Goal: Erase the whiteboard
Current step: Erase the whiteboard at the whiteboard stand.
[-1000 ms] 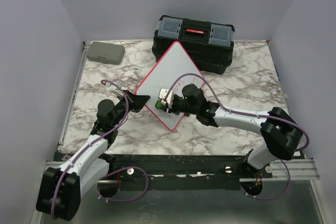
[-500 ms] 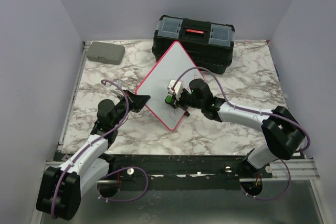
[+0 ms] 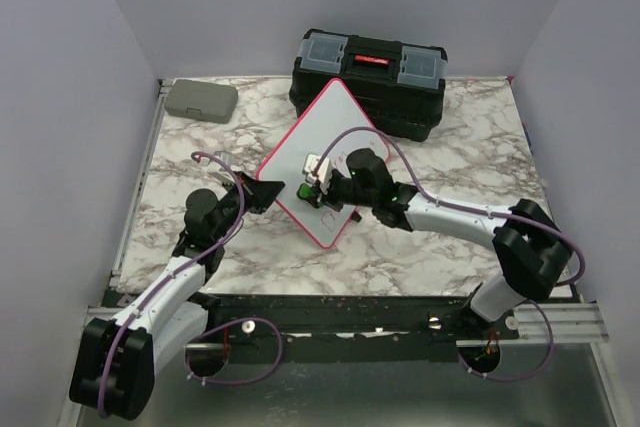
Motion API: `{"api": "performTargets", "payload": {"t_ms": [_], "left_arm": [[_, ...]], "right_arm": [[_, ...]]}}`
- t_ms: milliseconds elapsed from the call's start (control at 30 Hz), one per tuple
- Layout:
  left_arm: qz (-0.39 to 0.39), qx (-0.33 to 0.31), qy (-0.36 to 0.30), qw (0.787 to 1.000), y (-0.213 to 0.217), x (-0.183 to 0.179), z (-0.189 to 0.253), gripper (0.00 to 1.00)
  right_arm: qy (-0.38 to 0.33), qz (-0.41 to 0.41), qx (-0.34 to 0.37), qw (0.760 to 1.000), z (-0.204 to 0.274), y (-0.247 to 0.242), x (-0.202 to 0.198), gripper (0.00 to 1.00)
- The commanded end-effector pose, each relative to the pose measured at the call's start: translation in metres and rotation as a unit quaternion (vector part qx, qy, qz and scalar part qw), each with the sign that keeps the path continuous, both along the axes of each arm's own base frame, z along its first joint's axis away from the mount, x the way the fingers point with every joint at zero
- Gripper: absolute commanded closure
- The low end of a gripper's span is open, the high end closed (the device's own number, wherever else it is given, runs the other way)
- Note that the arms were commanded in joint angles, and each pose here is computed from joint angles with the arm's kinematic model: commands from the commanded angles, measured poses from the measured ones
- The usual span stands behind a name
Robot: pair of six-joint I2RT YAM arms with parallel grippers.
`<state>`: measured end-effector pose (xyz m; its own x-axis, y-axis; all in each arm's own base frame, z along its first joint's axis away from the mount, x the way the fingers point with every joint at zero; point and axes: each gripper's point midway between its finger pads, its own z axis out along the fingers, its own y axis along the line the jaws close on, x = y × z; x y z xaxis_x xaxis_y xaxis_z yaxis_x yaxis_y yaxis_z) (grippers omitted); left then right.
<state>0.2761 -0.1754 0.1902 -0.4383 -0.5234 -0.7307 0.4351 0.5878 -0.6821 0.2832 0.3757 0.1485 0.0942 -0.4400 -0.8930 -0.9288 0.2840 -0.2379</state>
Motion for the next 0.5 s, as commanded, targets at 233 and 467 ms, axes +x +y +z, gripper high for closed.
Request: {"api": "performTargets", "payload": {"t_ms": [233,467], "left_arm": [[-0.047,-0.001,-0.018,0.999,-0.014,-0.012,0.009,1.00],[-0.048,-0.003,-0.016,0.999,-0.014,-0.013,0.008,1.00]], "right_arm": [[0.084,0.017,-0.069,0.994,-0.065,-0.040,-0.031,1.00],[0.060,-0.039,-0.016,0.997,-0.028,-0.039,0.030,0.99]]}}
